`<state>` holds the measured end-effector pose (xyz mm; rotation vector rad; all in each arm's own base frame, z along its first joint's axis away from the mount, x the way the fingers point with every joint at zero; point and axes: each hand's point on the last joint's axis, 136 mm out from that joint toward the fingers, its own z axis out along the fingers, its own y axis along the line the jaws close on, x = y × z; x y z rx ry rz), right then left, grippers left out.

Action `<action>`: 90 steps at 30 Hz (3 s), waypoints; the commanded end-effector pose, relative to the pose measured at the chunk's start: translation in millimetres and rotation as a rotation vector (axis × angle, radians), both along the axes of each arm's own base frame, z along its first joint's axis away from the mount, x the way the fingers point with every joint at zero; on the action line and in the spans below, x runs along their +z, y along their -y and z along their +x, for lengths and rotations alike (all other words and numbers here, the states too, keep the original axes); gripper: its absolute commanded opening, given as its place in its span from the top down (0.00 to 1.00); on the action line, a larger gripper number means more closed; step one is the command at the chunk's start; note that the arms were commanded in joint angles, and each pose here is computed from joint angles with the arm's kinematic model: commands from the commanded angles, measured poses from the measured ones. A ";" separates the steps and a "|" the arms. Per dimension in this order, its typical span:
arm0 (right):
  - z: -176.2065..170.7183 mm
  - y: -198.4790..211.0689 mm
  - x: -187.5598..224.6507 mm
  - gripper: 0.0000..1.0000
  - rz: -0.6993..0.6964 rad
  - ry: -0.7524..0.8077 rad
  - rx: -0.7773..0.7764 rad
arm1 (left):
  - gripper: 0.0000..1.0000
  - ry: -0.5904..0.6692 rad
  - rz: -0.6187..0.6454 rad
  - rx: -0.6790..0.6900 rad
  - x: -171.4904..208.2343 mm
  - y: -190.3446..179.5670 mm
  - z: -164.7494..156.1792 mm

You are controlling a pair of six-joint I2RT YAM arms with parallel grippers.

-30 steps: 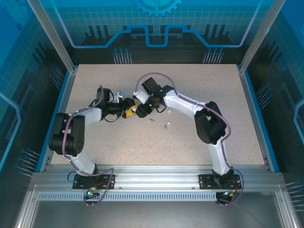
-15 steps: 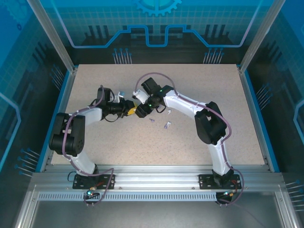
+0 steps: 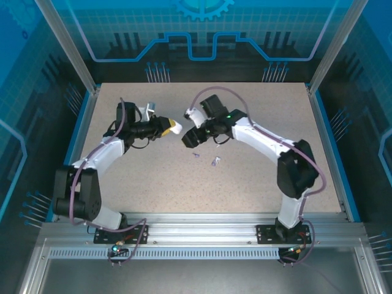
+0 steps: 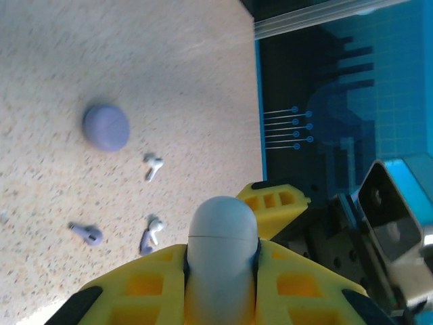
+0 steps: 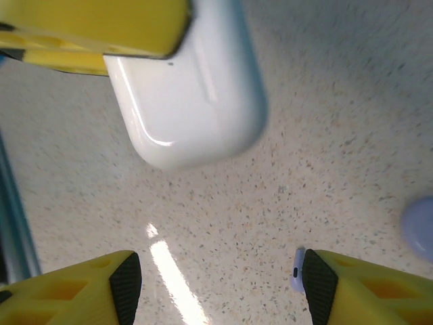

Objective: Insert wireless bluetooth earbuds into charging case

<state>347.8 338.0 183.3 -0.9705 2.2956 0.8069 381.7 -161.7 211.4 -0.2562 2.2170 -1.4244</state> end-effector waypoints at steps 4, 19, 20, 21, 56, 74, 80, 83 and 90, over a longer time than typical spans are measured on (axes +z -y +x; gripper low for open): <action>-2.1 22.3 63.8 0.32 0.251 -0.029 -0.025 | 0.83 0.335 0.061 0.020 78.9 -3.9 4.0; -30.3 16.0 142.7 0.40 0.559 -0.117 0.185 | 0.83 0.849 0.030 -0.031 167.4 27.2 -32.4; -29.0 15.6 144.4 0.40 0.569 -0.122 0.184 | 0.83 0.877 0.038 -0.051 169.1 32.7 -37.3; -29.0 13.7 146.8 0.41 0.582 -0.130 0.196 | 0.84 0.908 0.048 -0.070 170.7 38.4 -42.2; -39.4 -1.1 176.4 0.56 0.653 -0.092 0.342 | 0.84 0.928 -0.011 -0.174 177.7 60.8 -61.5; -35.5 12.6 152.0 0.80 0.504 -0.089 0.251 | 0.33 0.807 0.076 -0.206 155.2 62.6 -51.7; -37.1 28.6 141.2 0.79 0.450 -0.098 0.226 | 0.20 0.759 0.129 -0.252 153.9 60.9 -52.6; -42.0 37.7 141.6 0.79 0.431 -0.095 0.229 | 0.20 0.699 0.111 -0.311 155.4 53.3 -53.8; -56.3 50.5 149.1 0.79 0.420 -0.100 0.261 | 0.22 0.694 0.095 -0.529 160.9 53.7 -84.5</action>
